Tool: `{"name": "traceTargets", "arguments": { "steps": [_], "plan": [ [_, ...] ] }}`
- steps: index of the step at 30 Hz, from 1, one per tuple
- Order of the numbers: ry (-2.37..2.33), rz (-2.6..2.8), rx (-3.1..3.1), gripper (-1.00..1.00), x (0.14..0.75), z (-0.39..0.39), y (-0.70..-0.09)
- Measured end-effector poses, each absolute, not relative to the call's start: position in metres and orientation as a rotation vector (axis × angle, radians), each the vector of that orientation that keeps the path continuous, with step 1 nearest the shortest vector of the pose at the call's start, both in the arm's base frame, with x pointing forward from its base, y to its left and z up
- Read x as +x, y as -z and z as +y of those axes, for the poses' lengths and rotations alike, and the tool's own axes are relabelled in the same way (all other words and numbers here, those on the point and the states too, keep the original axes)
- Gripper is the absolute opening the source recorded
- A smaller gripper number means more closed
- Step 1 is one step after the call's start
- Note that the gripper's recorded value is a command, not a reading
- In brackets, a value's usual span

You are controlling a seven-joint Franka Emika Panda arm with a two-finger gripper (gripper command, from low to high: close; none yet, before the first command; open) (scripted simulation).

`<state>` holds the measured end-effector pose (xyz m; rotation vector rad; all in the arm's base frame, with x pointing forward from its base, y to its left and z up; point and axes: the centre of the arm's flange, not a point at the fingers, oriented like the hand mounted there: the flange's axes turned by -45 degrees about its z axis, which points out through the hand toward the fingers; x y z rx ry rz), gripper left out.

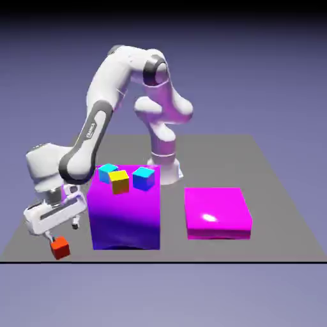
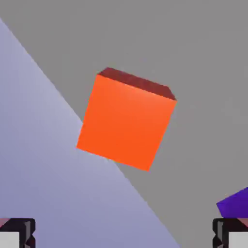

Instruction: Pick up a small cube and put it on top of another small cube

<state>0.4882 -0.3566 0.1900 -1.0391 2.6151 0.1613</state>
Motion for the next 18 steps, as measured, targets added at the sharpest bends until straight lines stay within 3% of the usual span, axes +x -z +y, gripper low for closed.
{"name": "traceTargets", "arguments": {
  "steps": [3, 7, 8, 10, 18],
  "plan": [
    [-0.151, 2.674, -0.875, 0.0, 0.472, -0.378, -0.184],
    [-0.15, 2.674, -0.876, 0.0, 0.485, -0.369, -0.121],
    [-0.15, 2.675, -0.875, -1.0, 0.485, -0.368, -0.117],
    [-0.15, 2.675, -0.875, -1.0, 0.485, -0.368, -0.117],
    [-0.157, 2.521, -1.175, -1.0, 0.477, -0.369, -0.234]
  ]
}}
